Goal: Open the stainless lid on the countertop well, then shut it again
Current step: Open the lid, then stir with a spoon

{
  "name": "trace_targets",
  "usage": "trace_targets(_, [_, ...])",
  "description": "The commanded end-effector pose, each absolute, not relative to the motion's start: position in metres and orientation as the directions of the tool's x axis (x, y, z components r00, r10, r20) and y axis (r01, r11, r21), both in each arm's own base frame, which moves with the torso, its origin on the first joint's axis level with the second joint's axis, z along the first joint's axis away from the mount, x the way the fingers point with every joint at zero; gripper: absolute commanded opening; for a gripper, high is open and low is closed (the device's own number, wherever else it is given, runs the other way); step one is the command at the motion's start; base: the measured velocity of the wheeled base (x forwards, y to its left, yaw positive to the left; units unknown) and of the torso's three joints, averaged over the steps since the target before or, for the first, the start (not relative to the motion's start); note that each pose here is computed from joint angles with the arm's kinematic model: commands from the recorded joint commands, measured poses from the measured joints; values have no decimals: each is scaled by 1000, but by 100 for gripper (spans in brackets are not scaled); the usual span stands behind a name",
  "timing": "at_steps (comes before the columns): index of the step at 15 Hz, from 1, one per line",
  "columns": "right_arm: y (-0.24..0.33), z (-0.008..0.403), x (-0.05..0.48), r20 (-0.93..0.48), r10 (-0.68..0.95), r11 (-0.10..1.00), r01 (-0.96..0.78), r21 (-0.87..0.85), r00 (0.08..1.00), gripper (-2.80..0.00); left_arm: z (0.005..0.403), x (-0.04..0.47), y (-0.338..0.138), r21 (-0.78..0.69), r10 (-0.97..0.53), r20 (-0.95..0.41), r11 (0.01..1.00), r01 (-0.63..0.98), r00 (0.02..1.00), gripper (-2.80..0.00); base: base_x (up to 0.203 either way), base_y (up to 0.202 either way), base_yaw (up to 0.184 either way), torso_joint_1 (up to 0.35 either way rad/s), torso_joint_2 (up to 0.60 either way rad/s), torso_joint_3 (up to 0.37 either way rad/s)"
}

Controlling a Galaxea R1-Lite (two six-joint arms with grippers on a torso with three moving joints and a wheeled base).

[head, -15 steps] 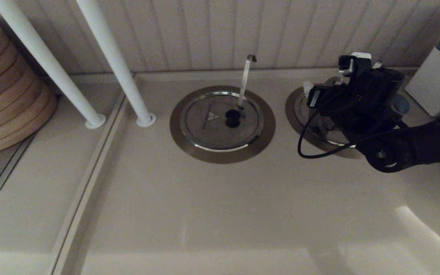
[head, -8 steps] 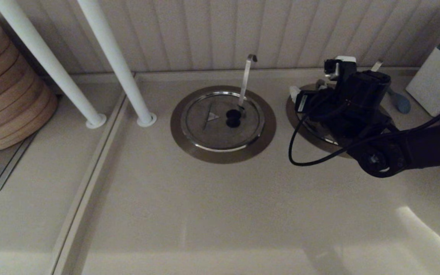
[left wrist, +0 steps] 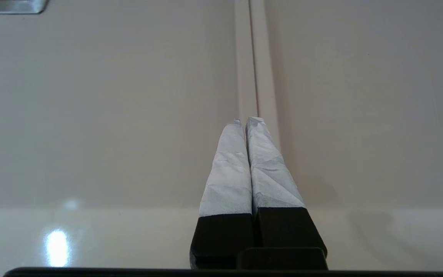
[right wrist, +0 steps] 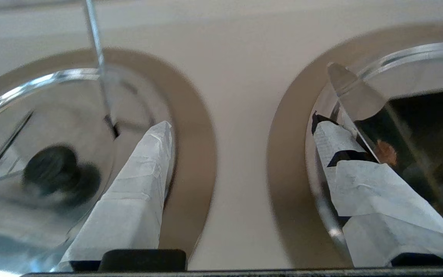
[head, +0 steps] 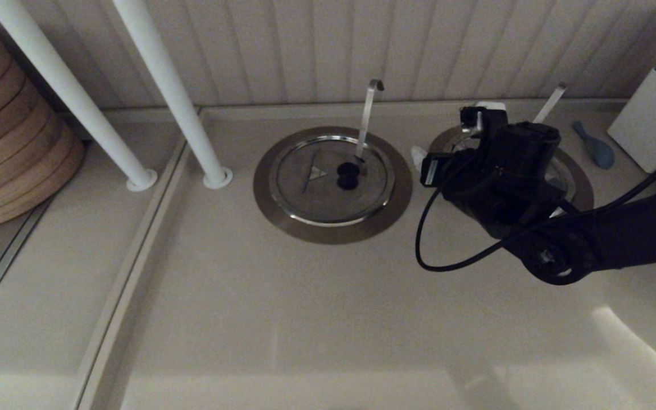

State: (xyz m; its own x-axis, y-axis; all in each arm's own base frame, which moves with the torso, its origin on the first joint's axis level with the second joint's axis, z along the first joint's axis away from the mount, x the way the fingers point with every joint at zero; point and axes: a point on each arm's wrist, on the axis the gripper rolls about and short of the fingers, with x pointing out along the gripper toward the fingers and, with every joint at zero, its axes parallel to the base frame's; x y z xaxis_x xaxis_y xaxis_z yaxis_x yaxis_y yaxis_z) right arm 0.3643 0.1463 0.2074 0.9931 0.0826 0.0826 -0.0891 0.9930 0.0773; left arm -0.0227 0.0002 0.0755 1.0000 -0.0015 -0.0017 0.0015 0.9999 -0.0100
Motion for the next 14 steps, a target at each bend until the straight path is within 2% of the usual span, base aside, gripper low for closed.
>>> trace_targets(1, [155,216,351,111,115,988,-125,91,987,0,76,-23,0,-11,0,-2,1000,0,1000,-280,0,0,0,0,0,0])
trace_targets(7, [152,216,354,110,100,990,-111,91,989,0,76,-23,0,-11,0,-2,1000,0,1000,-280,0,0,0,0,0,0])
trace_targets(14, [183,225,315,109,221,966,-233,114,969,0,76,-23,0,-11,0,-2,1000,0,1000,-280,0,0,0,0,0,0])
